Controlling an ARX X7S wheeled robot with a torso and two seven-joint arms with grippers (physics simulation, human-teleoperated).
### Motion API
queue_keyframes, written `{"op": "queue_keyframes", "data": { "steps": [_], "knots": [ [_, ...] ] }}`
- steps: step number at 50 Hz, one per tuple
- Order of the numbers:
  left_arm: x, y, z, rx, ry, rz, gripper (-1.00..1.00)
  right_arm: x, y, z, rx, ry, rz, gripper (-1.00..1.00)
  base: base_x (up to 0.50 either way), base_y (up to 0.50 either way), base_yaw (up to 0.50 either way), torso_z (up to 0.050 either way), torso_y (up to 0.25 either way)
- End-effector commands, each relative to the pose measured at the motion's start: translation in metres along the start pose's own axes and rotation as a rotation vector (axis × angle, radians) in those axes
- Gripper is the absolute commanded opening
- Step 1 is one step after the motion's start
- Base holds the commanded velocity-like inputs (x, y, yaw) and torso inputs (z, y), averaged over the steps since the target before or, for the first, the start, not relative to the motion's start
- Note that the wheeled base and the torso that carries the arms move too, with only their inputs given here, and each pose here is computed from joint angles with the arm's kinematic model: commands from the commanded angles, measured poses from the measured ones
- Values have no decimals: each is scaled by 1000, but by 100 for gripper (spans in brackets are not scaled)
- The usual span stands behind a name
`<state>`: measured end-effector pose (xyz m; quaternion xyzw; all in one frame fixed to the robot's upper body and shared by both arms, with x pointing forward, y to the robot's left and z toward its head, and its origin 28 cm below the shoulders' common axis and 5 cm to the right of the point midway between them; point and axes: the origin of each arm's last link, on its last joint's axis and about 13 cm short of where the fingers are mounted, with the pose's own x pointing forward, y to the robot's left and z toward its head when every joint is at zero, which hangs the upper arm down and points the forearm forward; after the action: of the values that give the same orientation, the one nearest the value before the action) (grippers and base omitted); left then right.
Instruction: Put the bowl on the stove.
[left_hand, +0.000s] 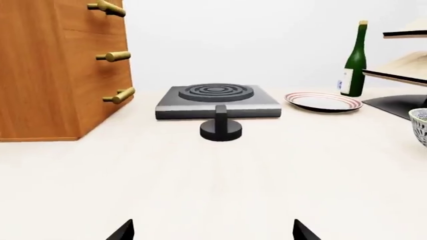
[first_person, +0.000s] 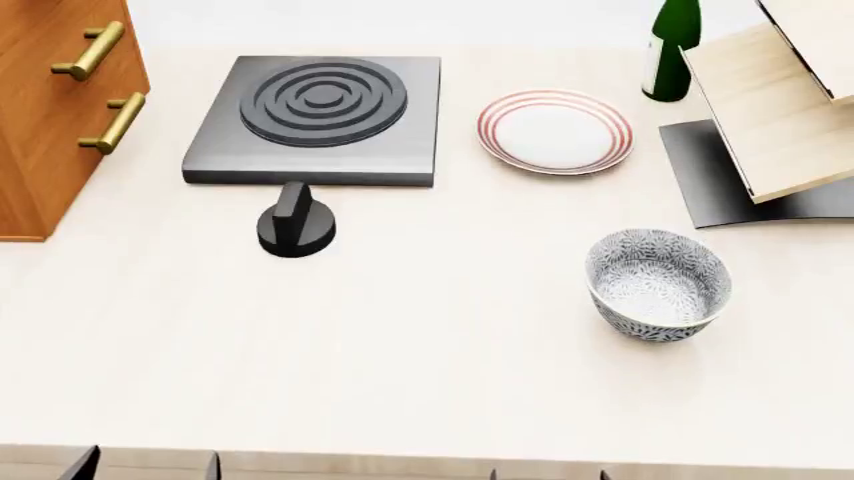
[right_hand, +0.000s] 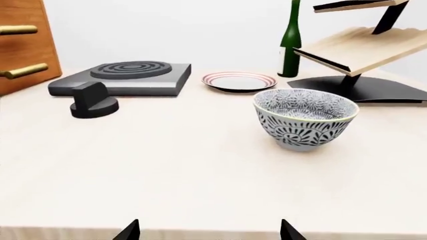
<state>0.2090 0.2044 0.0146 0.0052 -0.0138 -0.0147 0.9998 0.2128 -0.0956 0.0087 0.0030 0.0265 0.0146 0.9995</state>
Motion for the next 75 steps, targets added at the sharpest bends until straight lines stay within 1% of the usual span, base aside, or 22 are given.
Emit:
{"op": "queue_keyframes", "data": {
  "steps": [1,4,8,11,13,15,16,18,19,23,24,26,27,29,32,34,39,45,47,52,65,75],
  "knots": [
    [0,-1,0,18,-1,-8,100,-1,0,0,-8,-9,2,100,0,0,0,0,0],
    [0,-1,1,24,7,-5,100,-1,1,2,-46,-26,1,100,0,0,0,0,0],
    [-3,-3,9,61,-61,-16,100,-2,1,7,-93,-41,-9,100,0,0,0,0,0],
    [-1,2,19,88,-97,25,100,-2,0,13,-120,-66,-2,100,0,0,0,0,0],
    [4,7,32,132,-203,48,100,-2,-1,19,-124,-73,-16,100,0,0,0,0,0],
    [7,9,45,66,-240,48,100,0,-6,30,-145,-107,-36,100,0,0,0,0,0],
    [7,10,52,88,-278,48,100,0,-8,38,-121,-115,-30,100,0,0,0,0,0],
    [8,12,67,69,-328,42,100,2,-18,60,-98,-160,-46,100,0,0,0,0,0],
    [9,16,84,48,-410,63,100,1,-29,84,-97,-199,-54,100,0,0,0,0,0],
    [9,26,120,-11,-539,99,100,-9,-56,123,-90,-242,-60,100,0,0,0,0,0],
    [7,32,142,-47,-636,120,100,-17,-72,139,-99,-267,-76,100,0,0,0,0,0],
    [2,38,163,-96,-730,119,100,-23,-87,148,-95,-278,-109,100,0,0,0,0,0],
    [-2,46,183,-106,-815,96,100,-30,-102,156,-51,-259,-138,100,0,0,0,0,0],
    [-12,58,209,-111,-914,103,100,-42,-117,167,-103,-264,-171,100,0,0,0,0,0],
    [-33,72,245,-181,-1032,74,100,-67,-138,184,-92,-290,-174,100,0,0,0,0,0],
    [-44,77,259,-180,-1074,61,100,-79,-147,190,-112,-300,-176,100,0,0,0,0,0],
    [-71,86,292,-155,-1224,54,100,-118,-173,199,-53,-342,-258,100,0,0,0,0,0],
    [-82,83,304,-174,-1278,27,100,-152,-190,202,-28,-377,-307,100,0,0,0,0,0],
    [-82,83,304,-245,-1278,12,100,-162,-196,200,-16,-388,-345,100,0,0,0,0,0],
    [-79,85,300,-234,-1268,25,100,-172,-201,199,-8,-405,-373,100,0,0,0,0,0],
    [-78,82,299,-233,-1266,8,100,-163,-195,201,-25,-397,-323,100,0,9,0,0,0],
    [-80,81,301,-234,-1272,-2,100,-159,-192,198,-23,-389,-303,100,0,453,0,0,0]
  ]
}}
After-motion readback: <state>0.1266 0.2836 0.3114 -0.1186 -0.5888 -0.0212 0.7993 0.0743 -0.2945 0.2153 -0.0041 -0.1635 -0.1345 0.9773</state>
